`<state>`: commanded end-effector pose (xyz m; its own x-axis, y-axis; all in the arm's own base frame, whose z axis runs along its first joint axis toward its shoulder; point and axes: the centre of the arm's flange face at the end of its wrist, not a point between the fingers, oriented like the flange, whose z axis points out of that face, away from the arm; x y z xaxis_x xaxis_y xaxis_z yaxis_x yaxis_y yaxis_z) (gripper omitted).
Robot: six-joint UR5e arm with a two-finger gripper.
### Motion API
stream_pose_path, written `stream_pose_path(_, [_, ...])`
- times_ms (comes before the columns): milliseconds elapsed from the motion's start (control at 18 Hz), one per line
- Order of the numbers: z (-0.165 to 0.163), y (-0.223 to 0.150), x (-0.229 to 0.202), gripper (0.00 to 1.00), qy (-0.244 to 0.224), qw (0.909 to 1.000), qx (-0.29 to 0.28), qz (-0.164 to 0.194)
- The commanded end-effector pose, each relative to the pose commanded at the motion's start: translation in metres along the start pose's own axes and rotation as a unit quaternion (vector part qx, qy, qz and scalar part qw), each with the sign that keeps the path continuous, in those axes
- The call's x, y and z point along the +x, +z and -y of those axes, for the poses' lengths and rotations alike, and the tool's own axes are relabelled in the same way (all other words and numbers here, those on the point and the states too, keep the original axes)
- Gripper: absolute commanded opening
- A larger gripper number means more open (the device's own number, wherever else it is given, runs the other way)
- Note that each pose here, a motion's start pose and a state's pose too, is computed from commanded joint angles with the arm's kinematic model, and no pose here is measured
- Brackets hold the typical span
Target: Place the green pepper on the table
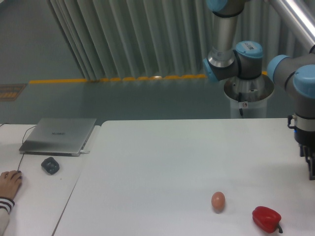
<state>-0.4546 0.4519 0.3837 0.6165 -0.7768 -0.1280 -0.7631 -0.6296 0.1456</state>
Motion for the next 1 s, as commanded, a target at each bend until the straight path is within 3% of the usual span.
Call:
stream_pose_path(222, [-0.001, -0.002, -0.003, 1.0, -0.002, 1.0, -0.002, 0.003])
stream_pose_path(389, [-0.023, -0.002, -0.002, 1.0, -0.012, 0.9998, -0.007, 0.014])
stream_pose_path(833, [-0.056, -0.002, -0.012, 1.0, 0.08, 0.9956, -0.03, 0.038])
stream_pose_path(1000, [-0.08, 0.003, -0.012, 1.0, 0.086, 0.9951, -0.034, 0.036])
